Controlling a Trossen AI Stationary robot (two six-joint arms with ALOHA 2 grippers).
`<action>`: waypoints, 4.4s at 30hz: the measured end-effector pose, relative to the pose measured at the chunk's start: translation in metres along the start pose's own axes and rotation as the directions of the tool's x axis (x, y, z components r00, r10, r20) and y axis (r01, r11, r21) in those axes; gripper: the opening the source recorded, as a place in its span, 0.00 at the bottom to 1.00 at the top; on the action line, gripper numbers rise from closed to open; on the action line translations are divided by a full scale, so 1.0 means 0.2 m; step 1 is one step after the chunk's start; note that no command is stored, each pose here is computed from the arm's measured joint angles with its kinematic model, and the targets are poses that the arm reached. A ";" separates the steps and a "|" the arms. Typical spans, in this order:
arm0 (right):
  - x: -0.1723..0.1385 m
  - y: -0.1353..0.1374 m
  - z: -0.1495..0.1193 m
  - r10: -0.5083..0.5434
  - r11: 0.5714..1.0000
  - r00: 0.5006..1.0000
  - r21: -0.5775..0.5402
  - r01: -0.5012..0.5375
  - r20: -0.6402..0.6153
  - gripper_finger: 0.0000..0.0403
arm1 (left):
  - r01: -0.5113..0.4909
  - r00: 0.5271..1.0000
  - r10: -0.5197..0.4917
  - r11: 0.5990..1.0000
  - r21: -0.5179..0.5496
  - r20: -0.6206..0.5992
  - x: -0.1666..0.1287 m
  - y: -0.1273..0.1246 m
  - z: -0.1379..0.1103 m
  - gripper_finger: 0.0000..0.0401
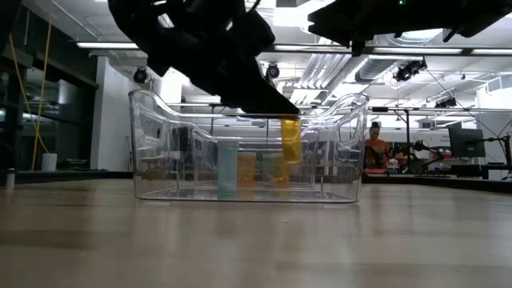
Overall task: Pick and place medicine bottles into bin by pill shape (circle, oval)
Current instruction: Put the orange tablet bottle into the bottom transparent bin, then put the blue capsule bottle into the top transparent bin
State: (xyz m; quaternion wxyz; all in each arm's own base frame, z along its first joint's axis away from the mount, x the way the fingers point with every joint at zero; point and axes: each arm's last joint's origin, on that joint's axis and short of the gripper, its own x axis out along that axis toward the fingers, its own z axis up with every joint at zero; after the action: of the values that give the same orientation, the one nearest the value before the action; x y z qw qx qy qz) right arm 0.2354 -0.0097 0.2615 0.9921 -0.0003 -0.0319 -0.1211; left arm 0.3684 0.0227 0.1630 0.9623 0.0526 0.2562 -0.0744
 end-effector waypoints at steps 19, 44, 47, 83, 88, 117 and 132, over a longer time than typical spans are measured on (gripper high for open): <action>0.00 0.00 0.00 0.000 1.000 1.000 0.000 0.000 0.000 0.34 | -0.004 0.999 0.005 1.000 0.029 -0.046 0.04 0.00 -0.04 0.30; 0.00 0.00 0.00 0.000 1.000 1.000 -0.002 0.000 -0.009 0.34 | -0.124 0.992 0.124 0.992 -0.003 0.028 -0.43 -0.04 0.21 0.54; 0.00 0.00 -0.01 0.000 1.000 1.000 -0.003 0.000 -0.012 0.34 | -0.190 0.974 0.192 0.981 -0.030 0.121 -0.58 -0.06 0.20 0.54; 0.00 0.08 0.10 0.192 0.980 0.978 0.039 -0.196 0.079 0.34 | -0.355 0.741 0.416 0.909 -0.218 0.526 -1.20 -0.17 -0.11 0.54; 0.01 0.25 0.16 0.205 0.973 0.978 -0.099 -0.207 -0.030 0.34 | -0.355 0.742 0.416 0.909 -0.218 0.526 -1.20 -0.17 -0.11 0.54; -0.46 0.77 -0.13 0.111 0.802 -0.069 0.048 0.596 -0.991 0.70 | -0.352 0.759 0.415 0.910 -0.220 0.502 -1.19 -0.17 -0.12 0.54; -0.40 0.94 -0.32 0.198 0.826 -0.117 0.101 0.554 -0.973 0.70 | -0.353 0.758 0.416 0.910 -0.220 0.502 -1.19 -0.17 -0.12 0.54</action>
State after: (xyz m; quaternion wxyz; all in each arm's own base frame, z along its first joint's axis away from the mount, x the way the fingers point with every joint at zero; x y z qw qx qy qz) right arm 0.2077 0.1904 0.1940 0.6139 0.3475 0.6768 -0.2104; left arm 0.1470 0.0205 0.2598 0.9908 0.0269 -0.0368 0.1275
